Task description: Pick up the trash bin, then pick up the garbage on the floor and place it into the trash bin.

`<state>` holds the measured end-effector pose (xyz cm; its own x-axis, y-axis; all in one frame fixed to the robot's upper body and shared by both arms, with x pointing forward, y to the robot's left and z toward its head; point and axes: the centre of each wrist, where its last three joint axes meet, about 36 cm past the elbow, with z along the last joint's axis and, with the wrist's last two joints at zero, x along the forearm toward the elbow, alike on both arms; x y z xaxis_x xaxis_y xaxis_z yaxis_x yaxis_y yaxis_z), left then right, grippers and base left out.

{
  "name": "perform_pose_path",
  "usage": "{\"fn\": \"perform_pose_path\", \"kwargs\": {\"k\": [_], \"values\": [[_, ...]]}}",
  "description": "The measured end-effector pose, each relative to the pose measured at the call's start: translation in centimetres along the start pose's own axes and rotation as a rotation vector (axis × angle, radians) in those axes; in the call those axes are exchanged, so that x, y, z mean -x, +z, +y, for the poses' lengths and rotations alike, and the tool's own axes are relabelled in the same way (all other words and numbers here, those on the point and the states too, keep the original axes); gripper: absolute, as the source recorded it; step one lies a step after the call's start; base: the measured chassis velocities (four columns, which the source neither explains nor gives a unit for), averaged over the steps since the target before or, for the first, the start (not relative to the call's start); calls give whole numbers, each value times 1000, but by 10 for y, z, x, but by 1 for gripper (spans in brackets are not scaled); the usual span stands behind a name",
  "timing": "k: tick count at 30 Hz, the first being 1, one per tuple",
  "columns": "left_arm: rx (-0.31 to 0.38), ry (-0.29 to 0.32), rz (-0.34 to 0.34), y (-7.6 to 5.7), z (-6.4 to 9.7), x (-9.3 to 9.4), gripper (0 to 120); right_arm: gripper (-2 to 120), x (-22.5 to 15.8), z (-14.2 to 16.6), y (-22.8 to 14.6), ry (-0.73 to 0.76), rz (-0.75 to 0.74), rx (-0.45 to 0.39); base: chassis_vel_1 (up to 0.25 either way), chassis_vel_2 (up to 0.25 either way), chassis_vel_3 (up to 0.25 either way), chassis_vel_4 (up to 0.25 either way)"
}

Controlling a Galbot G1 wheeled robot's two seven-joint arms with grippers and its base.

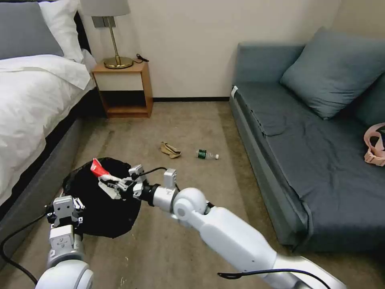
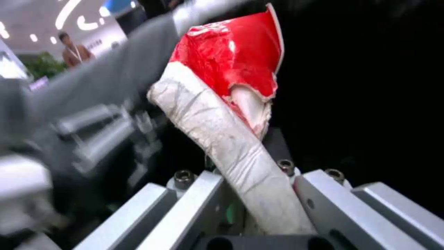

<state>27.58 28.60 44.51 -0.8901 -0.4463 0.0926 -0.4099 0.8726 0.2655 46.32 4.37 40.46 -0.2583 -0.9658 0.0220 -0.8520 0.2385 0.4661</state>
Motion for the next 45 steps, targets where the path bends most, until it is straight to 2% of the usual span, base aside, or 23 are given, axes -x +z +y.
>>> {"fn": "perform_pose_path", "kwargs": {"k": [5, 6, 7, 10, 11, 14, 15, 17, 19, 21, 23, 26, 27, 29, 33, 37, 39, 40, 41, 42, 43, 44, 45], "values": [[-13, 6, 9, -2, 1, 2, 4, 2, 19, 3, 16, 24, 35, -51, 0, 0, 0, 0], [-15, 7, 8, -3, 1, 3, 4, 8, 22, 4, 18, 29, 39, -59, 0, 0, 0, 0], [-15, 7, 8, -3, 1, 3, 4, 8, 22, 4, 18, 29, 39, -59, 0, 0, 0, 0], [-14, 6, 11, -1, 1, 6, 4, 22, 22, 2, 20, 38, 50, -80, 0, 0, 0, 0], [-14, 6, 11, -1, 1, 6, 4, 22, 22, 2, 20, 38, 50, -80, 0, 0, 0, 0], [-8, 3, 17, 2, 1, 10, 4, 36, 13, -5, 22, 61, 67, -114, 0, 0, 0, 0], [-8, 3, 17, 2, 1, 10, 4, 36, 13, -5, 22, 61, 67, -114, 0, 0, 0, 0], [5, 0, 30, 6, 2, 12, 4, 47, 2, -14, 28, 89, 95, -185, 0, 0, 0, 0], [9, -1, 34, 7, 2, 12, 4, 50, -1, -15, 30, 94, 103, -199, 0, 0, 0, 0], [17, -1, 41, 10, 3, 12, 4, 62, -15, -24, 37, 119, 127, -230, 0, 0, 0, 0], [18, -2, 42, 10, 3, 12, 4, 66, -19, -27, 38, 128, 129, -234, 0, 0, 0, 0], [16, 1, 46, 11, 3, 12, 4, 80, -30, -34, 36, 154, 124, -239, 0, 0, 0, 0], [16, 1, 46, 11, 3, 12, 4, 80, -30, -34, 36, 154, 124, -239, 0, 0, 0, 0], [12, 4, 49, 12, 1, 10, 4, 90, -36, -37, 35, 165, 121, -243, 0, 0, 0, 0], [15, 1, 45, 12, 0, 10, 4, 99, -44, -38, 33, 174, 116, -251, 0, 0, 0, 0], [24, -9, 38, 13, 3, 11, 4, 100, -64, -42, 28, 196, 124, -283, 0, 0, 0, 0], [35, -24, 30, 14, 6, 12, 4, 100, -133, -69, 34, 287, 245, -369, 0, 0, 0, 0], [35, -24, 30, 14, 6, 12, 4, 100, -133, -69, 34, 287, 245, -369, 0, 0, 0, 0], [35, -25, 30, 15, 6, 12, 4, 100, -149, -75, 37, 309, 278, -389, 0, 0, 0, 0], [31, -23, 34, 14, 6, 9, 4, 100, -190, -87, 48, 350, 354, -422, 0, 0, 0, 0], [31, -23, 34, 14, 6, 9, 4, 100, -190, -87, 48, 350, 354, -422, 0, 0, 0, 0], [26, -18, 35, 13, 5, 6, 4, 100, -212, -91, 58, 370, 391, -423, 0, 0, 0, 0], [25, -18, 35, 13, 4, 6, 4, 100, -216, -91, 60, 374, 396, -422, 0, 0, 0, 0]]}}
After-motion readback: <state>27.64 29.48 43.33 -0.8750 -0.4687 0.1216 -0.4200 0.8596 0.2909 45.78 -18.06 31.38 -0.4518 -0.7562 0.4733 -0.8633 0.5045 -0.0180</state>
